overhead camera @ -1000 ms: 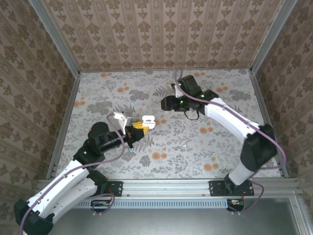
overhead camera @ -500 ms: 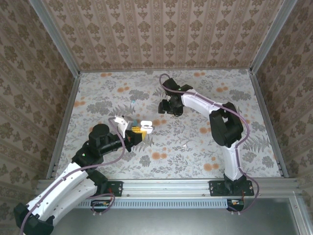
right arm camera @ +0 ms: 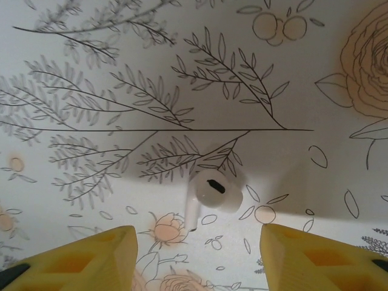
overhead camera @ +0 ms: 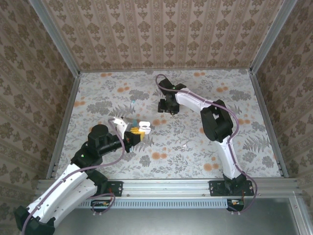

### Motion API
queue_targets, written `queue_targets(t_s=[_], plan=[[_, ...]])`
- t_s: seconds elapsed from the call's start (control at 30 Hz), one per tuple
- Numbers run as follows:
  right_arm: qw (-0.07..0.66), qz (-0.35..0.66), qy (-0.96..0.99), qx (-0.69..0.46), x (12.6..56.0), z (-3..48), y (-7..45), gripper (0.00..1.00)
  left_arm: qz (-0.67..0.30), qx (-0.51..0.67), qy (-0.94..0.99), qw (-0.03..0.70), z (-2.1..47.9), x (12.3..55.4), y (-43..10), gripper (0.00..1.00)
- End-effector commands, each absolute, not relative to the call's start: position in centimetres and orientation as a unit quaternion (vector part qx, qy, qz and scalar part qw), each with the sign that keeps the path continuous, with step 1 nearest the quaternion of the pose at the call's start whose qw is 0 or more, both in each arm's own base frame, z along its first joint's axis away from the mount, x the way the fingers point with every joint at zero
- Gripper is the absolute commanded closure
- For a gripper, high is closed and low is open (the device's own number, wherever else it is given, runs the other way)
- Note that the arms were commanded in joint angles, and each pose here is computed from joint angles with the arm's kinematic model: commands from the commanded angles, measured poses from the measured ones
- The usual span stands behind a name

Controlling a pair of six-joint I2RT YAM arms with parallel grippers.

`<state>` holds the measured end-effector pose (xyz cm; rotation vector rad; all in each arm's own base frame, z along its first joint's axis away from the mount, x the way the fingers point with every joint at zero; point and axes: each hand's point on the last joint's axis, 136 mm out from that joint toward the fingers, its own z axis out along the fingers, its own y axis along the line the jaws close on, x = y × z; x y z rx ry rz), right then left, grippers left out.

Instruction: Insert wireless bluetooth earbuds into charging case

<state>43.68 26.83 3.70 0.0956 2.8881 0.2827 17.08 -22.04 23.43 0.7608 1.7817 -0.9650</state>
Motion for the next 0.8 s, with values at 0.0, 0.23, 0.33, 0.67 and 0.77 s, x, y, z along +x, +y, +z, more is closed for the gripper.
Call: queue_targets(t_s=[0.0, 0.23, 0.33, 0.67, 0.77], plan=[[0.110, 0.074, 0.990, 0.047, 43.7, 2.9, 26.4, 0.45, -0.389, 0.323, 0.716, 0.481, 24.0, 16.9, -21.9, 1.00], [0.111, 0.074, 0.990, 0.056, 44.4, 2.2, 26.4, 0.49, -0.385, 0.328, 0.718, 0.477, 24.2, 16.8, -21.6, 1.00], [0.110, 0.074, 0.990, 0.056, 44.7, 2.0, 26.6, 0.50, -0.383, 0.330, 0.719, 0.477, 24.3, 16.7, -21.5, 1.00], [0.098, 0.066, 0.992, 0.049, 44.8, 1.3, 26.7, 0.57, -0.387, 0.328, 0.720, 0.474, 24.2, 16.6, -21.5, 1.00], [0.096, 0.064, 0.992, 0.044, 44.6, 1.4, 26.6, 0.60, -0.388, 0.326, 0.720, 0.474, 24.2, 16.6, -21.4, 1.00]])
